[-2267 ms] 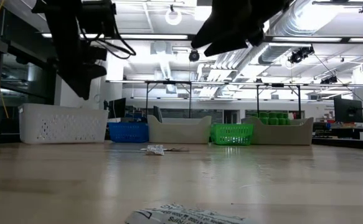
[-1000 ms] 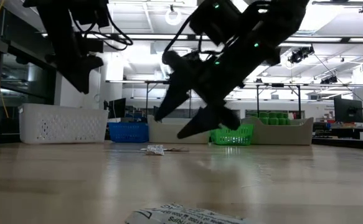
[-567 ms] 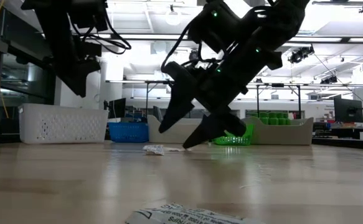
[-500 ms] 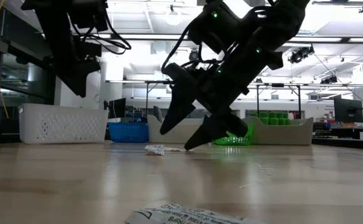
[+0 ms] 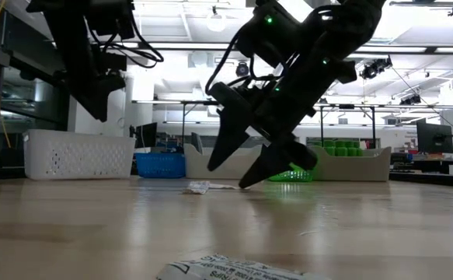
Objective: Pick & Place Travel size toiletries
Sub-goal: Put the bandage pack into the left white bin
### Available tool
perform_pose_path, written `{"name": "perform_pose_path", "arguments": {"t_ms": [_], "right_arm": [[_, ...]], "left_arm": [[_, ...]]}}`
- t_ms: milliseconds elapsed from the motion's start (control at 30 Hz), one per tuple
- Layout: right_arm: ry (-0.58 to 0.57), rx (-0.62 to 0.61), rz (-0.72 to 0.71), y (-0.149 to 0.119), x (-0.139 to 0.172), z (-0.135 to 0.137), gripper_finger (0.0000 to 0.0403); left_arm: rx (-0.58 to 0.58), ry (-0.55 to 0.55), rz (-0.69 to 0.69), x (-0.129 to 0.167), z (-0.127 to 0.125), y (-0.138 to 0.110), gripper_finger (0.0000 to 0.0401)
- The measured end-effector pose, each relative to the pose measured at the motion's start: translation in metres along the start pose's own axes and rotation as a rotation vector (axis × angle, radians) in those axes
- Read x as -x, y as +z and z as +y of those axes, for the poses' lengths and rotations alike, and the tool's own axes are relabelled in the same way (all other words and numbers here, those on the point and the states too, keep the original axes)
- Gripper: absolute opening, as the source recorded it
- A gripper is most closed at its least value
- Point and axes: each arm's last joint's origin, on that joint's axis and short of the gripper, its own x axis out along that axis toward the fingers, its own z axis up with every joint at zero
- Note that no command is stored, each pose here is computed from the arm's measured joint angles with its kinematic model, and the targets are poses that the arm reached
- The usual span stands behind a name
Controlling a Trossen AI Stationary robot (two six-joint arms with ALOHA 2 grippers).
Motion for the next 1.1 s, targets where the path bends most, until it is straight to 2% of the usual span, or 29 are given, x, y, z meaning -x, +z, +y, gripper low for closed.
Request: {"name": "perform_pose_path", "arguments": {"t_ms": [433,733,1100], "right_arm": [[-0.006,-0.005,0.044,0.0,0.007,-0.001,0.0297],[-0.084,0.031,0.094,0.002,0.027,-0.006,0.0297],[-0.127,0.021,0.122,0.0,0.028,-0.01,0.0298]], "left_arm": [[0.0,-0.001,0.0,0.0,0.0,0.0,0.0116],[-0.001,-0.002,0.002,0.0,0.0,0.0,0.0116],[-0.002,-0.019,0.012,0.0,-0.001,-0.001,0.0116]]}}
